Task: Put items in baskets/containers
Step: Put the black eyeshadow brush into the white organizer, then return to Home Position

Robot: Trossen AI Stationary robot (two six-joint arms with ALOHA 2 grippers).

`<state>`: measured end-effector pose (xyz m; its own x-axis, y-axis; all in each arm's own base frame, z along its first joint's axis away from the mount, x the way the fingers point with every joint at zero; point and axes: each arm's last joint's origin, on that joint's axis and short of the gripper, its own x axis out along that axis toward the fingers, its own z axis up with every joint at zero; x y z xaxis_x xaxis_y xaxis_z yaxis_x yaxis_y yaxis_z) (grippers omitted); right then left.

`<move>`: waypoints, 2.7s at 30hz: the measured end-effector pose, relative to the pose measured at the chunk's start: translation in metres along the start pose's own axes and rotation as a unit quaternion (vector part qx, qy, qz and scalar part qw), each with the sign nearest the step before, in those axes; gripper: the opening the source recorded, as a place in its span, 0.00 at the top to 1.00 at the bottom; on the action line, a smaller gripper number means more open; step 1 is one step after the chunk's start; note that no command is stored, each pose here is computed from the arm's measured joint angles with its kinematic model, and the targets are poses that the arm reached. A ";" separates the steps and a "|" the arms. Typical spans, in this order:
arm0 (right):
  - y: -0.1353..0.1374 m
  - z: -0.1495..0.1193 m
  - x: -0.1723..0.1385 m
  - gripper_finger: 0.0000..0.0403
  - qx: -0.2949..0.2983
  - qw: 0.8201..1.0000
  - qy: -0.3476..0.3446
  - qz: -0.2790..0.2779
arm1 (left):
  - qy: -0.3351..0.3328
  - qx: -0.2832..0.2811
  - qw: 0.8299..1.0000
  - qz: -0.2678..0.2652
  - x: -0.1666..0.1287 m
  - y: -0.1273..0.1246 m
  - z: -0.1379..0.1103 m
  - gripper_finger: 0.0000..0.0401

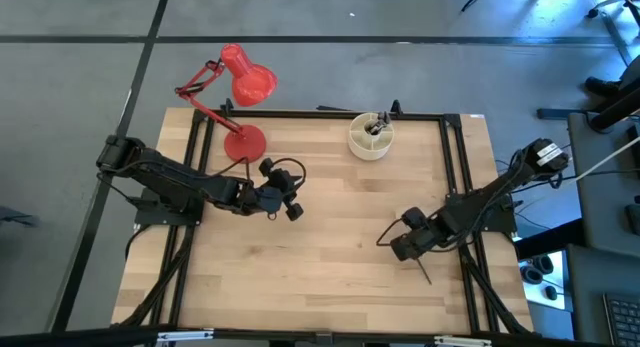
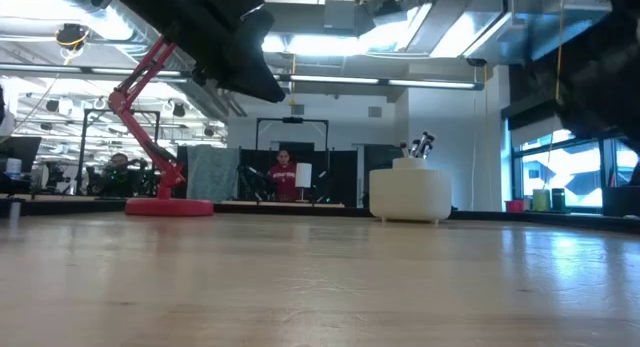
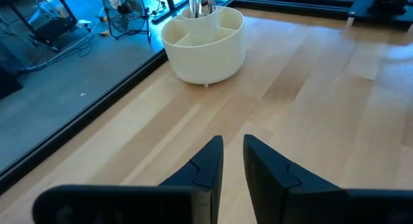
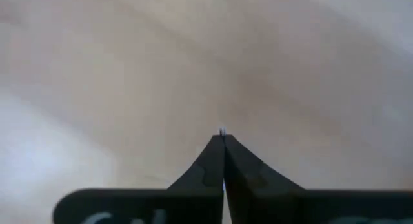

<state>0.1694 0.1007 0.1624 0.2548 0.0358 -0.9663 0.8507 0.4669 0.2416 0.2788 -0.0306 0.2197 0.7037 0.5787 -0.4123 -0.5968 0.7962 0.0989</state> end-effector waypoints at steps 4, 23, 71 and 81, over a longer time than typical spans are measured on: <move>0.008 0.009 -0.018 1.00 -0.030 0.997 -0.072 0.029 | -0.001 0.000 1.000 0.003 0.000 0.000 0.000 0.85; 0.008 0.086 -0.066 1.00 -0.077 0.883 -0.462 -0.008 | -0.023 0.010 0.999 0.045 0.000 0.002 0.003 0.85; -0.023 0.210 -0.108 0.56 -0.167 0.819 -0.548 -0.012 | -0.047 0.009 0.996 0.076 -0.007 0.027 0.023 0.89; -0.003 0.147 -0.112 0.65 -0.318 0.818 -0.458 0.141 | -0.141 -0.046 0.987 0.056 -0.022 0.067 0.000 0.94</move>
<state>0.2062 -0.0349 0.2833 0.8854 -0.3195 -0.3376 0.3614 0.9299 0.0679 0.2237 0.0103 0.2354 0.7035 0.6979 -0.1340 -0.6996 0.7133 0.0421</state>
